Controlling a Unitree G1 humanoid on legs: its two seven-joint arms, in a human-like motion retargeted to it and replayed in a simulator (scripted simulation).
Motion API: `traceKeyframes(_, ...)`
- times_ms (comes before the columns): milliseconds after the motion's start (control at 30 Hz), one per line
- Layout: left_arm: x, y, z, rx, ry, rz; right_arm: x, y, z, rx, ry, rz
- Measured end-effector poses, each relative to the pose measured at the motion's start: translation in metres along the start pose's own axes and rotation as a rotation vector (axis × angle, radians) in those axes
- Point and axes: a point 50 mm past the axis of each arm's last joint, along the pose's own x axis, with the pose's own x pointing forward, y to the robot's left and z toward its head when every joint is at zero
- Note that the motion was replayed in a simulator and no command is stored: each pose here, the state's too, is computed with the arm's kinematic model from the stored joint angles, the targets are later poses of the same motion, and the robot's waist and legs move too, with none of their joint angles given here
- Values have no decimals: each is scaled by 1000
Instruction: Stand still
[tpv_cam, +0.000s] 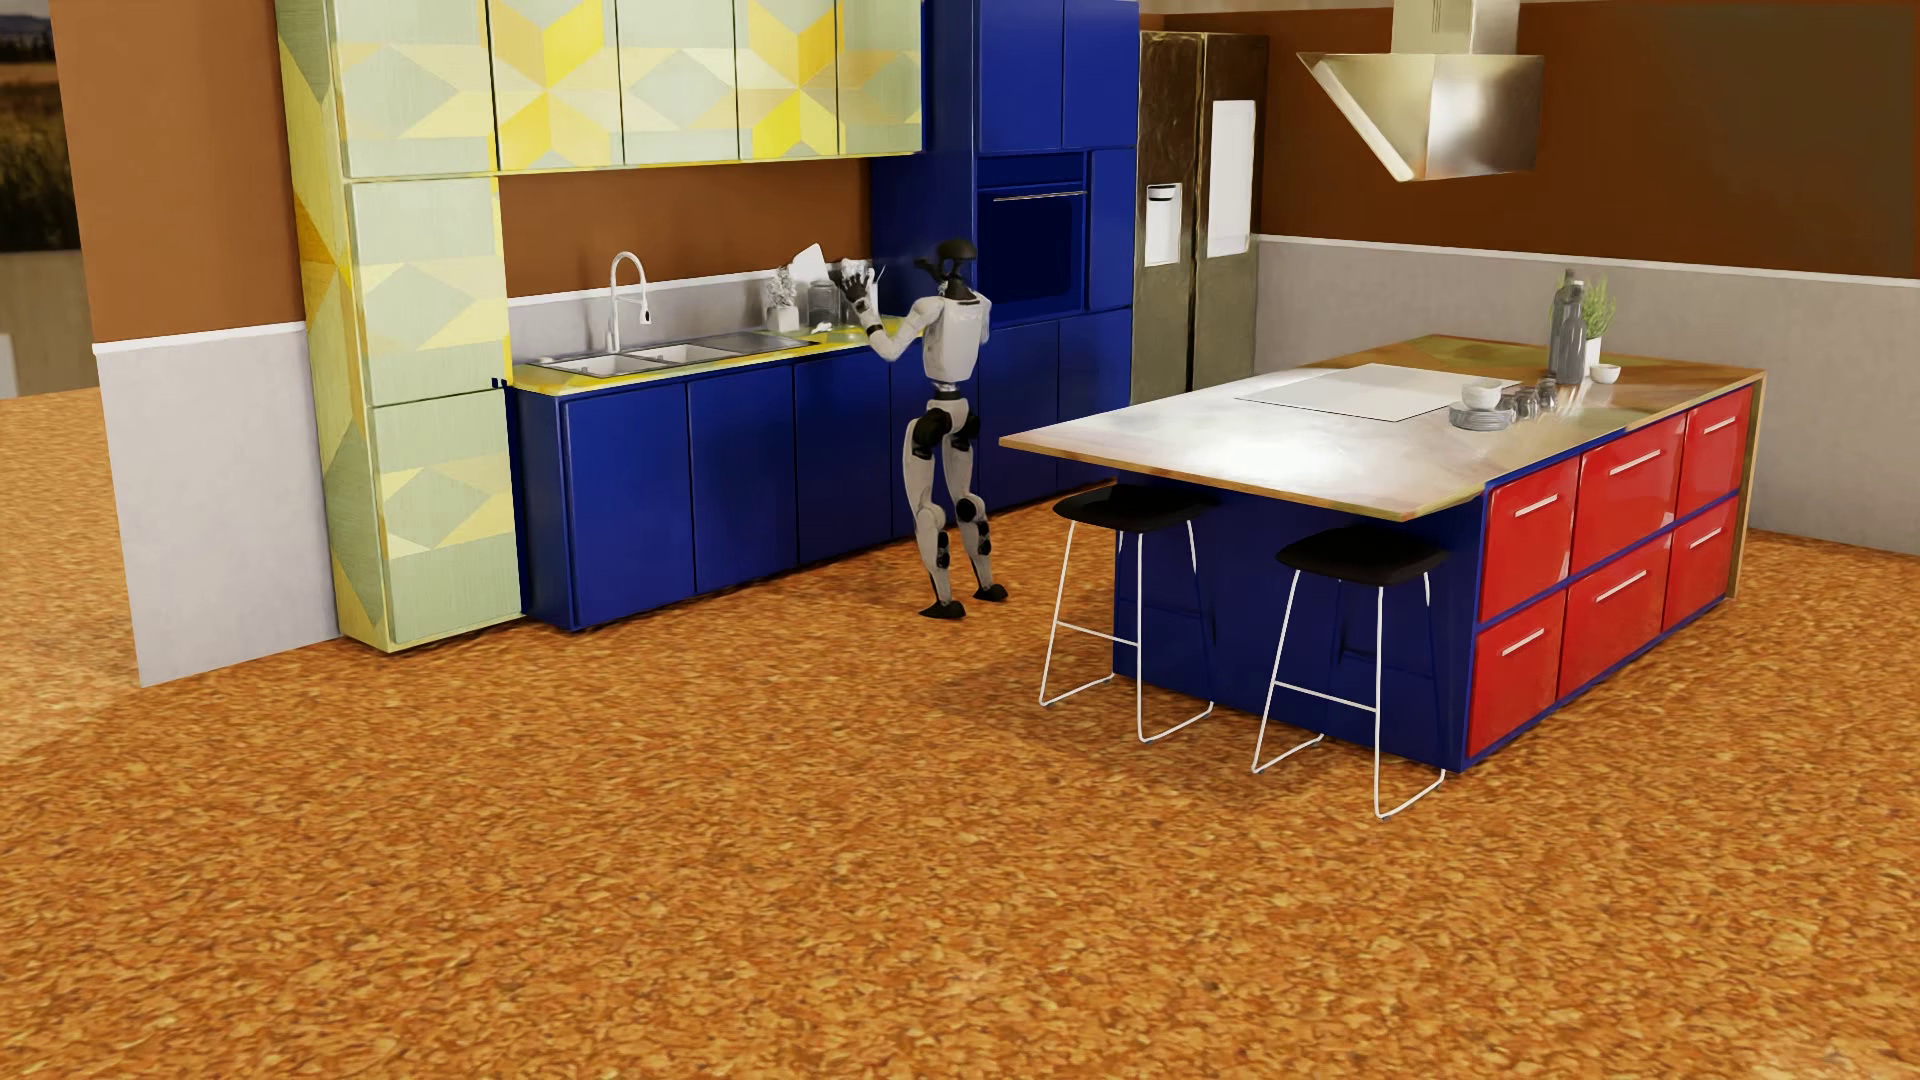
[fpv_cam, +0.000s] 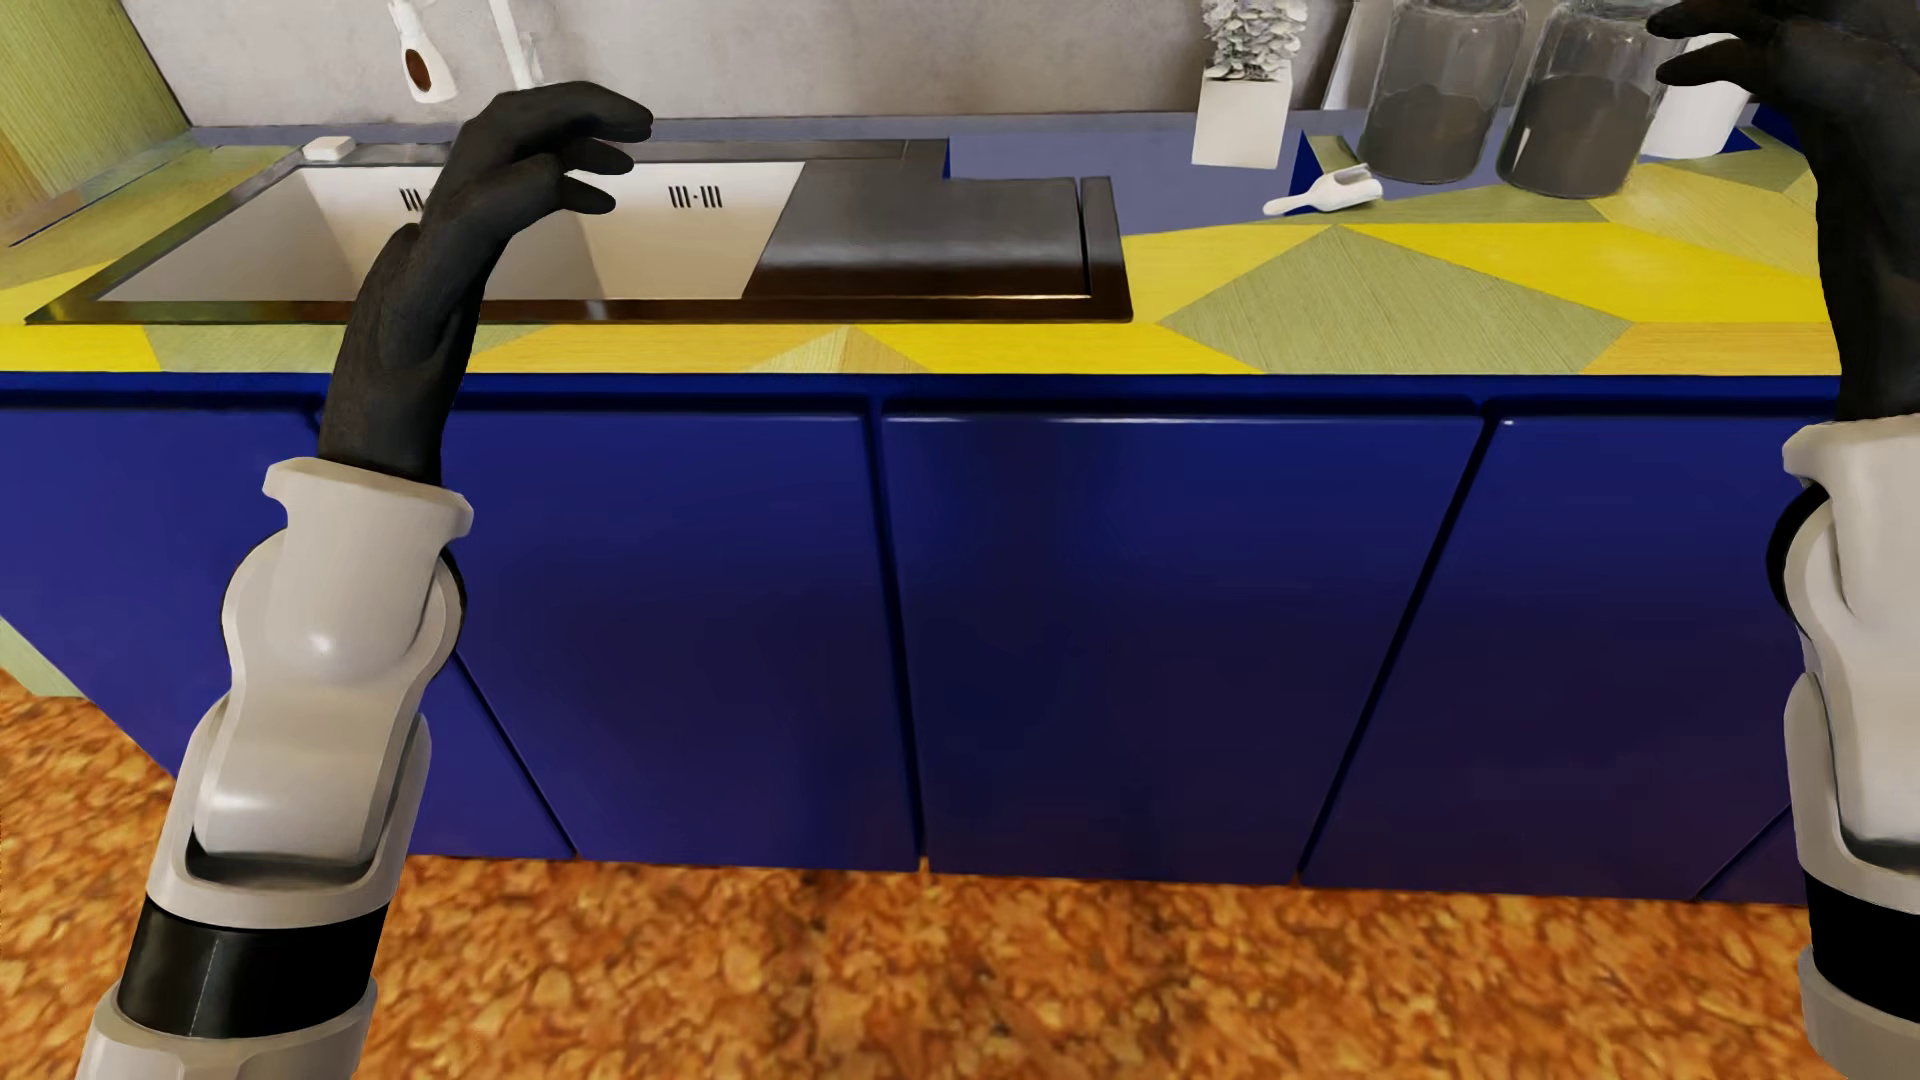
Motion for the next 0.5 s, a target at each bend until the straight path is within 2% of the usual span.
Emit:
traceKeyframes(200, -47, -38, -21, -99, 165, -114, -49, 37, -20, 89, 170, 132)
traceKeyframes(367, -82, -63, -49, -164, 358, -182, -76, 63, -26, 155, 258, 234)
traceKeyframes(500, -103, -72, -78, -169, 515, -210, -99, 94, -41, 192, 370, 387)
